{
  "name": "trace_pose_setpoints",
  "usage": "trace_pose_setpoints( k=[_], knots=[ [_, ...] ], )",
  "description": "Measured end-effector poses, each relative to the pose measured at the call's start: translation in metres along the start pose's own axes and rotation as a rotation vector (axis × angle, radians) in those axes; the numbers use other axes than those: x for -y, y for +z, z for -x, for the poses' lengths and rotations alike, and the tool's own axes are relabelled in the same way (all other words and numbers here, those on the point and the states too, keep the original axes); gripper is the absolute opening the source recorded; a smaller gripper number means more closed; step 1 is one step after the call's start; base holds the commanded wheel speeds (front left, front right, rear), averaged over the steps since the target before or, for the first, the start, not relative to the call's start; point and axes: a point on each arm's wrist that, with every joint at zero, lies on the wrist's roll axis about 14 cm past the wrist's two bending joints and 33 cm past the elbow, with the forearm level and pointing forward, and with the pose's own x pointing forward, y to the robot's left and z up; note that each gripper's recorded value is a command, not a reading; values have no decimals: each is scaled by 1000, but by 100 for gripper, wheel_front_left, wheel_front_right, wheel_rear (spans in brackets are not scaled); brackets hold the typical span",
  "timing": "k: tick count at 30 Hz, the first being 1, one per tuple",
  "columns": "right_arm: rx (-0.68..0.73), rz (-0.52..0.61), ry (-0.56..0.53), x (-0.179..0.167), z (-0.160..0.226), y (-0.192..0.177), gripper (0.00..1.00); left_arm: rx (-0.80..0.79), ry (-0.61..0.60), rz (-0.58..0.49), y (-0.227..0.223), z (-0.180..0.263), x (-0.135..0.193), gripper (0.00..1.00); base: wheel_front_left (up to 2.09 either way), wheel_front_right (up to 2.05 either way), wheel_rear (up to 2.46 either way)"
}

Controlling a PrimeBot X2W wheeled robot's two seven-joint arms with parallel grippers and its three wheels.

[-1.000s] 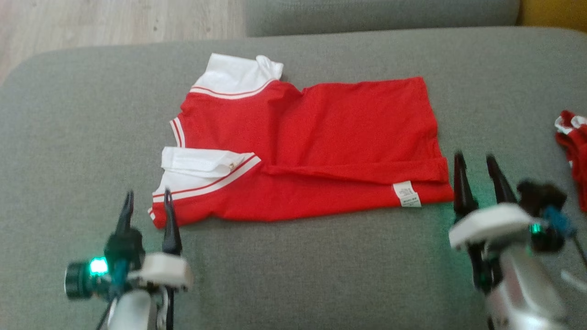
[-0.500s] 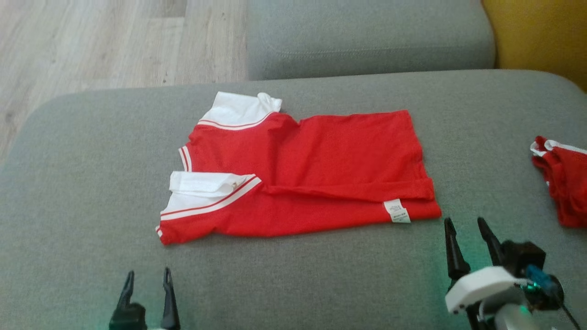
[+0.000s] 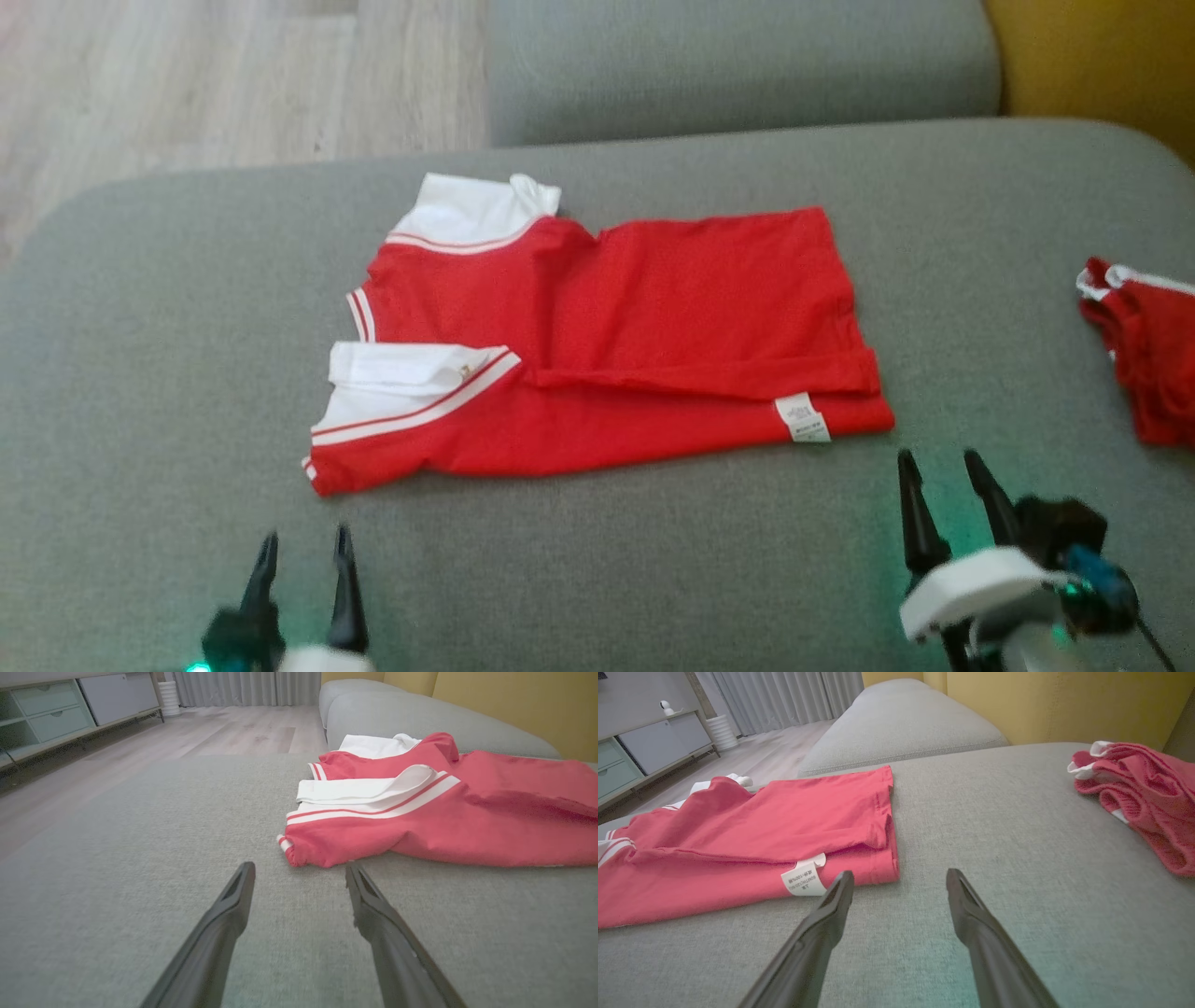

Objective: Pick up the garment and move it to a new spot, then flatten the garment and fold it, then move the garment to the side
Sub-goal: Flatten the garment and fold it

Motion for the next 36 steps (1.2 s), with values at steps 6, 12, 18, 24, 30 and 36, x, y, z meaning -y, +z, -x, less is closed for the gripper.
trace_pose_setpoints(
  k=[6, 12, 18, 24, 30, 36],
  knots=[
    [35, -2, 27, -8, -33, 19, 100, -2, -44, 84, 14, -48, 10, 100, 0, 0, 0],
    [24, -7, 32, -8, -51, 18, 100, -98, -8, 150, -11, -70, 5, 100, 0, 0, 0],
    [-18, -15, 19, -3, -55, 5, 100, -163, -34, 166, -31, -77, 14, 85, 0, 0, 0],
    [-80, -25, 22, -5, -62, -13, 100, -167, -77, 177, -29, -86, 26, 0, 0, 0, 0],
    [-148, -55, 43, -14, -67, -33, 94, -166, -89, 172, -29, -86, 27, 0, 0, 0, 0],
    [-141, -102, 35, -16, -72, -28, 0, -143, -94, 180, -21, -85, 28, 0, 0, 0, 0]
  ],
)
